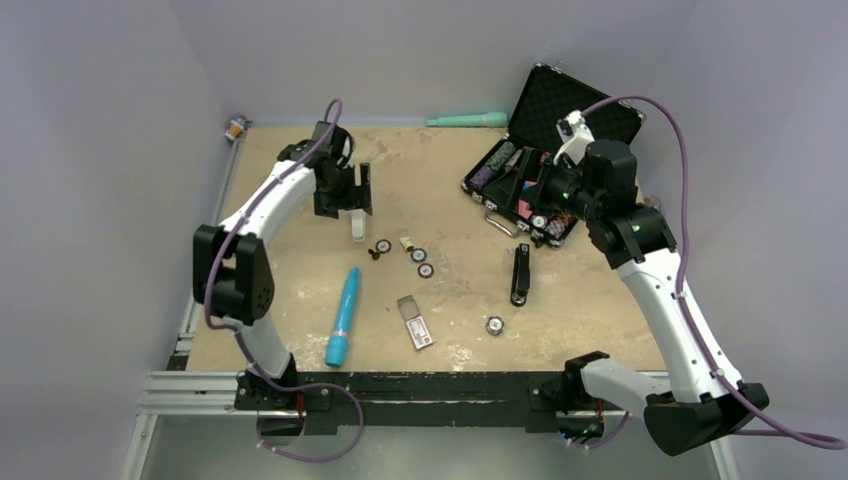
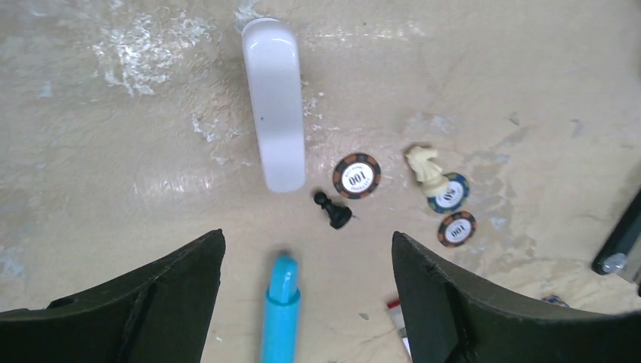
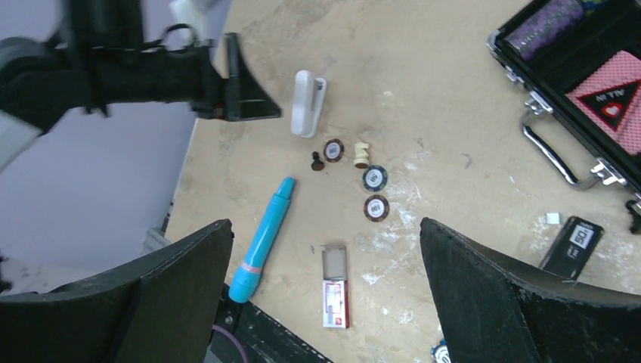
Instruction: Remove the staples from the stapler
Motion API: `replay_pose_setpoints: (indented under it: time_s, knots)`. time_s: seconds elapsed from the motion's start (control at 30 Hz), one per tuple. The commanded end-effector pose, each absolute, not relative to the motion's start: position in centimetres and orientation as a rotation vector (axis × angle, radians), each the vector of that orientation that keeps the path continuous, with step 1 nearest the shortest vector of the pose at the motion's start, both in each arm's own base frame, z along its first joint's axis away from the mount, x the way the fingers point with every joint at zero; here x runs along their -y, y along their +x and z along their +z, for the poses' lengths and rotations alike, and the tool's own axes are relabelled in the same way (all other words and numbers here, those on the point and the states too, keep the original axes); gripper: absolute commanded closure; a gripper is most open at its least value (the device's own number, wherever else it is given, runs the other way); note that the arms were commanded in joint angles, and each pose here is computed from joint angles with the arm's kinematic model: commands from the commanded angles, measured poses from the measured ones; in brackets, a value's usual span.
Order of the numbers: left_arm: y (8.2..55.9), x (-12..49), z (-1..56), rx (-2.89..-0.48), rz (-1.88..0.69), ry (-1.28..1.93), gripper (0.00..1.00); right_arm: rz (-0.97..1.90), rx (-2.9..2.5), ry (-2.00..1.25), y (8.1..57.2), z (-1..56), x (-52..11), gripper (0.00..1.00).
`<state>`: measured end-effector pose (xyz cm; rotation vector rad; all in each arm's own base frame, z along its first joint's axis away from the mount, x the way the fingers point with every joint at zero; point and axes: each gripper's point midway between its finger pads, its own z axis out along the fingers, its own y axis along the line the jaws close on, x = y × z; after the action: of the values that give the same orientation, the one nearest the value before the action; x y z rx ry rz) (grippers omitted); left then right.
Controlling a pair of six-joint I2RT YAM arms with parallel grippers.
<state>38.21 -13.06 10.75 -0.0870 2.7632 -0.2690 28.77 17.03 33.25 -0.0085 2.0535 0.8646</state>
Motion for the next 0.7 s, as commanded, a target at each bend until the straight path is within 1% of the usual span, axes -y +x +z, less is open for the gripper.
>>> replay_pose_setpoints:
  time_s: [0.0,0.1,0.3,0.5,0.67]
  knots:
    - [36.5,12.6,15.5,-2.650,-0.319,-0.127,0.15,0.746,-2.122,0.075,29.4,30.9,-15.4,0.01]
    - [34.5,12.3,16.9,-2.625,-0.345,-0.150,0.15,0.748,-2.173,0.095,29.3,29.2,-15.4,0.01]
    - [30.5,12.3,17.9,-2.611,-0.426,-0.194,0.15,0.725,-2.257,0.169,28.9,26.2,-15.1,0.01]
    - [26.3,12.5,18.6,-2.590,-0.522,-0.196,0.15,0.567,-2.340,0.368,28.5,22.2,-12.7,0.01]
    - [22.1,12.3,18.6,-2.599,-0.588,-0.216,0.15,0.539,-2.416,0.513,27.6,18.1,-12.3,0.01]
